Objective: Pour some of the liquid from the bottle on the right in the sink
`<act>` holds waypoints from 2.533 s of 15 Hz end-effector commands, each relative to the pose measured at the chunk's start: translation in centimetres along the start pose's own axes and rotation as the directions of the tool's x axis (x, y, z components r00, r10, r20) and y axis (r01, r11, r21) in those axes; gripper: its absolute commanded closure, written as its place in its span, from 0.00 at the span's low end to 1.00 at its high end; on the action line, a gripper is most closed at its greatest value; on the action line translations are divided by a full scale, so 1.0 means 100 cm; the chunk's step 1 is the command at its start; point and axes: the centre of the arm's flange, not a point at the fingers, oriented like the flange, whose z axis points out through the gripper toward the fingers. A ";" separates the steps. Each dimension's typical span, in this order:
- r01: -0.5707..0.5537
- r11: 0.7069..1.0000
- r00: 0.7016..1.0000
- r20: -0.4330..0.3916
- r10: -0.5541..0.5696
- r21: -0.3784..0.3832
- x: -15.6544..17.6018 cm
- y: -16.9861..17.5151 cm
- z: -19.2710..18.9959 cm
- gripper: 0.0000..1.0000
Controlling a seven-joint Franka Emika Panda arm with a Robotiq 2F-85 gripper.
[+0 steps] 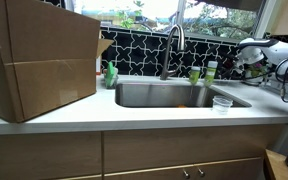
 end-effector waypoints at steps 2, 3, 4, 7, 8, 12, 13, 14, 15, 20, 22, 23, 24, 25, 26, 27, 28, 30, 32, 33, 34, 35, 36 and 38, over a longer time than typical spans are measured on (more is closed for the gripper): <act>-0.043 0.997 0.999 -0.009 0.043 -0.062 0.005 -0.016 -0.021 0.00; -0.047 0.996 0.999 -0.020 0.045 -0.076 0.004 -0.014 -0.024 0.00; -0.051 0.994 0.998 -0.044 0.046 -0.099 0.003 -0.011 -0.027 0.00; -0.048 0.988 0.991 -0.127 0.029 -0.149 -0.005 0.000 -0.041 0.00; -0.048 0.985 0.987 -0.161 0.021 -0.165 -0.008 0.003 -0.046 0.00; -0.013 0.986 0.951 -0.306 -0.039 -0.168 -0.032 0.016 -0.080 0.00; 0.014 0.986 0.939 -0.337 -0.070 -0.166 -0.042 0.019 -0.089 0.00; 0.049 0.984 0.923 -0.369 -0.110 -0.172 -0.053 0.022 -0.098 0.00; 0.091 0.979 0.901 -0.403 -0.158 -0.181 -0.065 0.025 -0.107 0.00; 0.255 0.922 0.782 -0.498 -0.374 -0.292 -0.123 0.042 -0.145 0.00; 0.316 0.885 0.719 -0.522 -0.458 -0.342 -0.145 0.047 -0.156 0.00; 0.348 0.863 0.685 -0.529 -0.501 -0.367 -0.154 0.048 -0.161 0.00; 0.379 0.838 0.647 -0.536 -0.543 -0.392 -0.164 0.051 -0.167 0.00; 0.407 0.812 0.609 -0.538 -0.583 -0.419 -0.173 0.054 -0.172 0.00; 0.434 0.782 0.570 -0.535 -0.623 -0.448 -0.180 0.056 -0.176 0.00; 0.459 0.750 0.530 -0.531 -0.662 -0.476 -0.188 0.058 -0.179 0.00; 0.485 0.715 0.490 -0.520 -0.700 -0.504 -0.194 0.060 -0.181 0.00; 0.535 0.635 0.409 -0.487 -0.771 -0.556 -0.208 0.063 -0.184 0.00; 0.587 0.546 0.331 -0.439 -0.835 -0.598 -0.220 0.065 -0.184 0.00; 0.613 0.497 0.291 -0.410 -0.865 -0.614 -0.226 0.066 -0.184 0.00; 0.638 0.446 0.254 -0.374 -0.892 -0.628 -0.232 0.067 -0.183 0.00; 0.658 0.393 0.211 -0.344 -0.915 -0.643 -0.236 0.067 -0.183 0.00; 0.674 0.339 0.172 -0.307 -0.936 -0.657 -0.240 0.067 -0.181 0.00; 0.698 0.229 0.091 -0.234 -0.968 -0.678 -0.247 0.068 -0.179 0.00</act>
